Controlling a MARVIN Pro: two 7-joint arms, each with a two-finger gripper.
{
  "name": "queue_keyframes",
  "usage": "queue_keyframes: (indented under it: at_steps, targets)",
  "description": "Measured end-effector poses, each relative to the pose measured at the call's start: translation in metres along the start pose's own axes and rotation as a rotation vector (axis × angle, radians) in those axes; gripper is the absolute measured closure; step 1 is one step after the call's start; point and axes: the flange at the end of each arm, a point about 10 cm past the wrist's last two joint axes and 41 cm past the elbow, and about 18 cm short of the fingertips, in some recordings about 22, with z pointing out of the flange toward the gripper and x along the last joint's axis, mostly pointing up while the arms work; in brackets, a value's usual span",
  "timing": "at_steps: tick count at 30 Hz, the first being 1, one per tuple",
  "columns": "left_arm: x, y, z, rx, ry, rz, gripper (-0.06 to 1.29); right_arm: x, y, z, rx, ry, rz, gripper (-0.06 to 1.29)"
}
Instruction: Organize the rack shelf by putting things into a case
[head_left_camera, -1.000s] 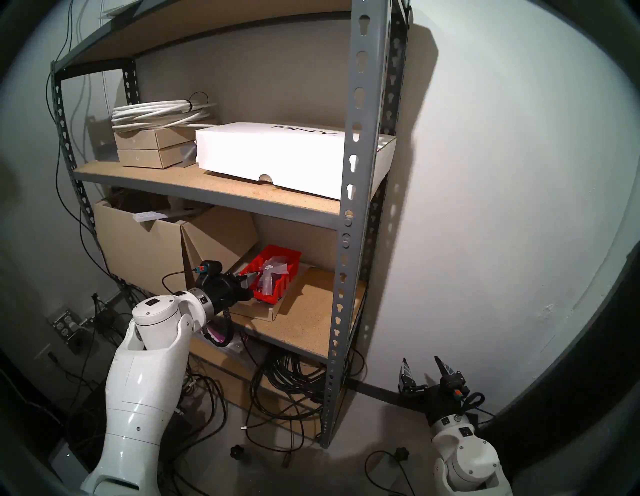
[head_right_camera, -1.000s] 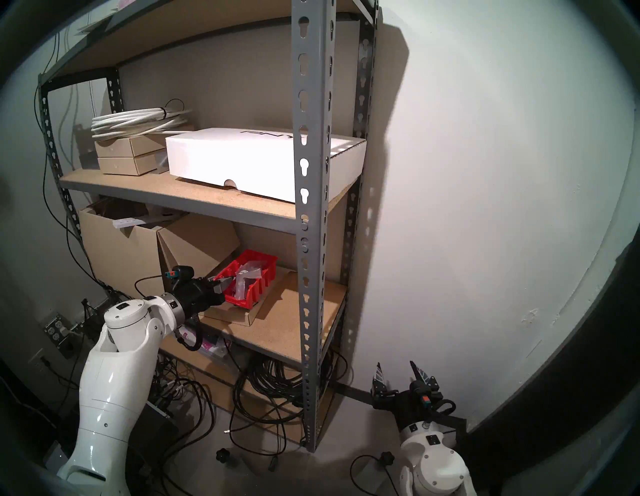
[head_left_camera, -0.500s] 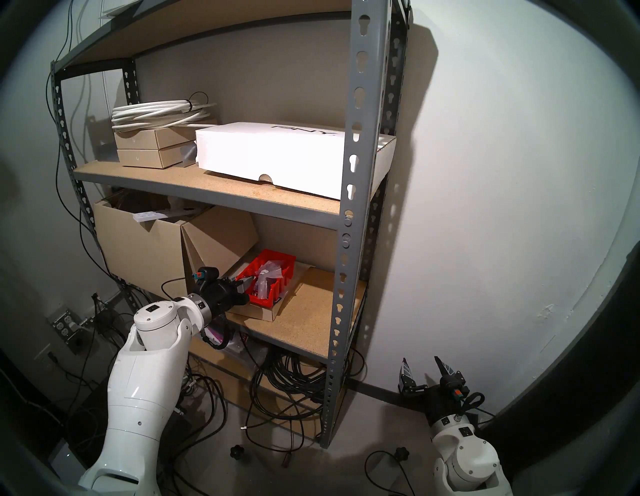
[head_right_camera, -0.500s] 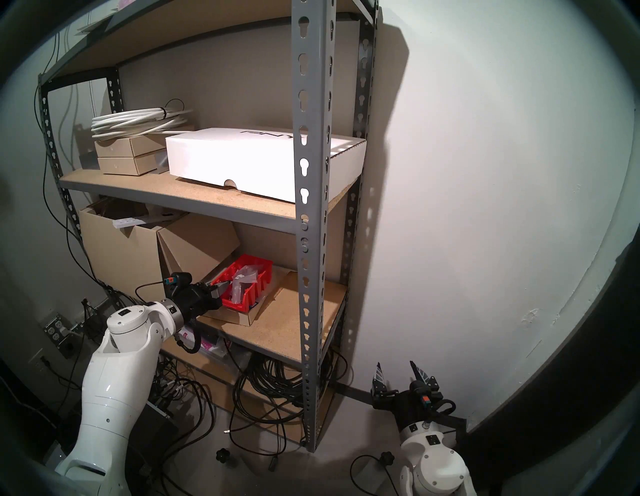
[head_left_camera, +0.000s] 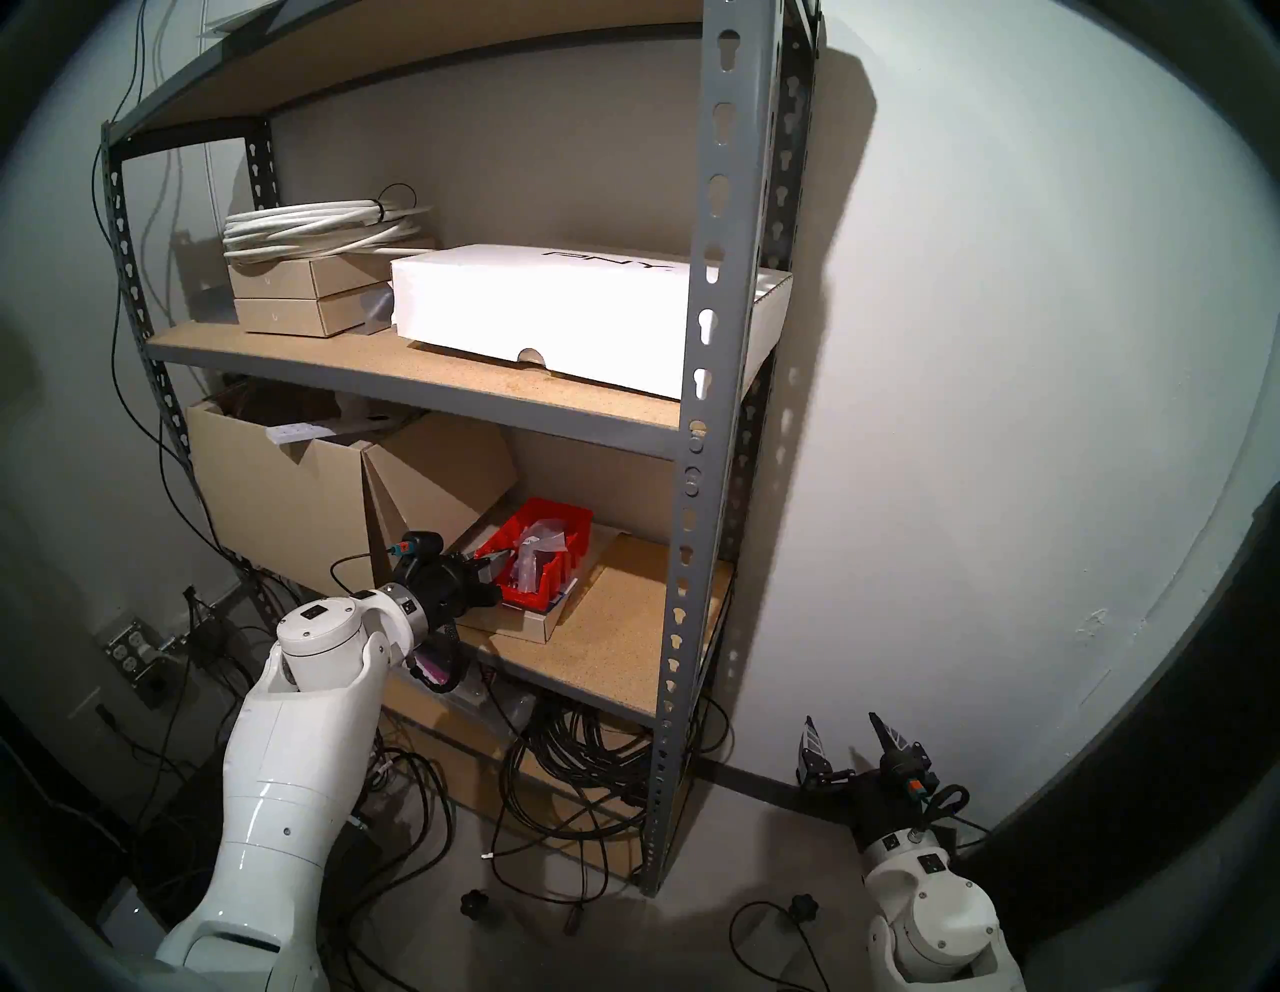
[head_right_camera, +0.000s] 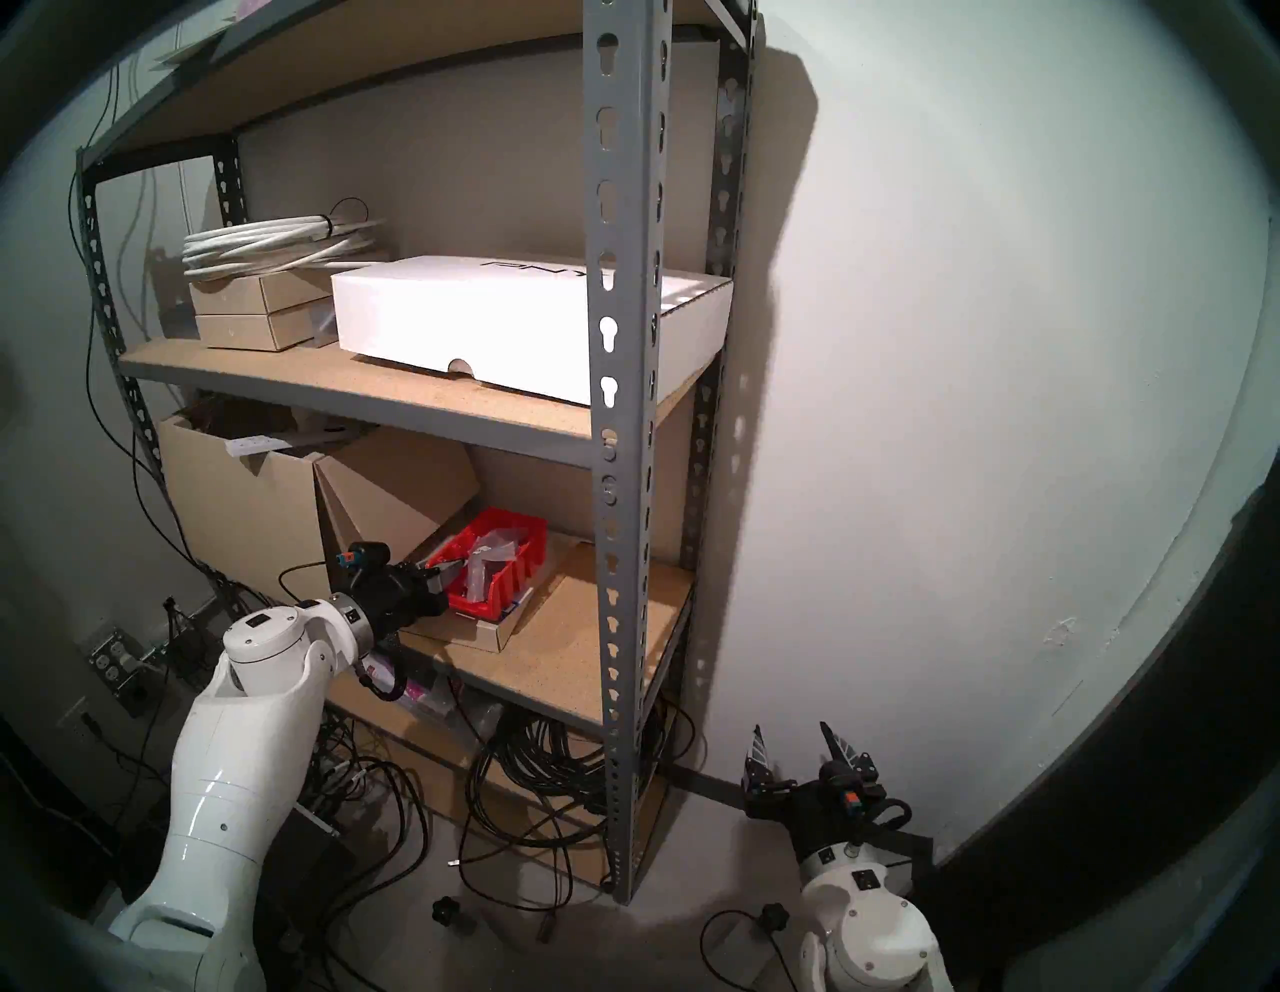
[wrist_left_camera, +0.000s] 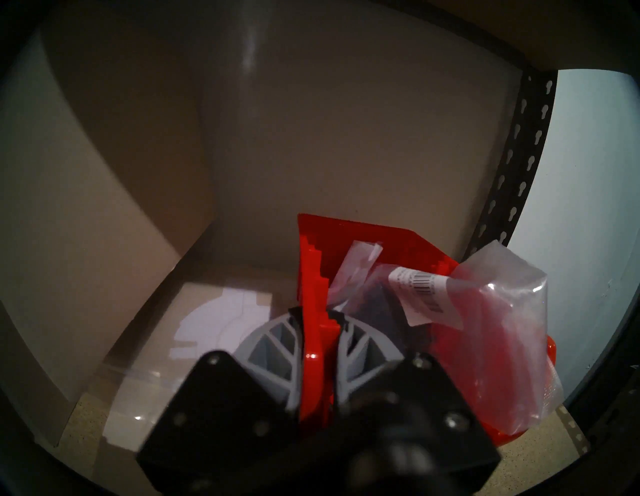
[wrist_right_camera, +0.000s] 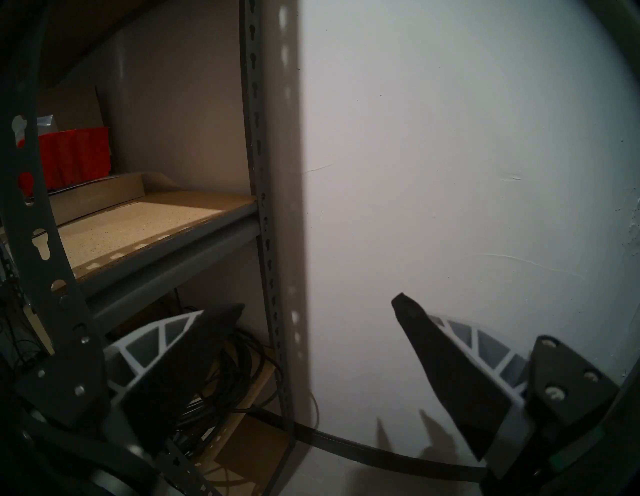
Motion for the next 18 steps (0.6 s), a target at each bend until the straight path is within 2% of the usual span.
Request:
queue_keyframes:
  at_steps: [10, 18]
  targets:
    - [0.0022, -0.0022, 0.0039, -0.003, 0.01, 0.007, 1.08, 0.0, 0.0, 0.0, 0.0, 0.0, 0.0, -0.03]
    - [0.008, -0.005, 0.004, 0.003, 0.032, 0.016, 0.96, 0.0, 0.0, 0.0, 0.0, 0.0, 0.0, -0.03]
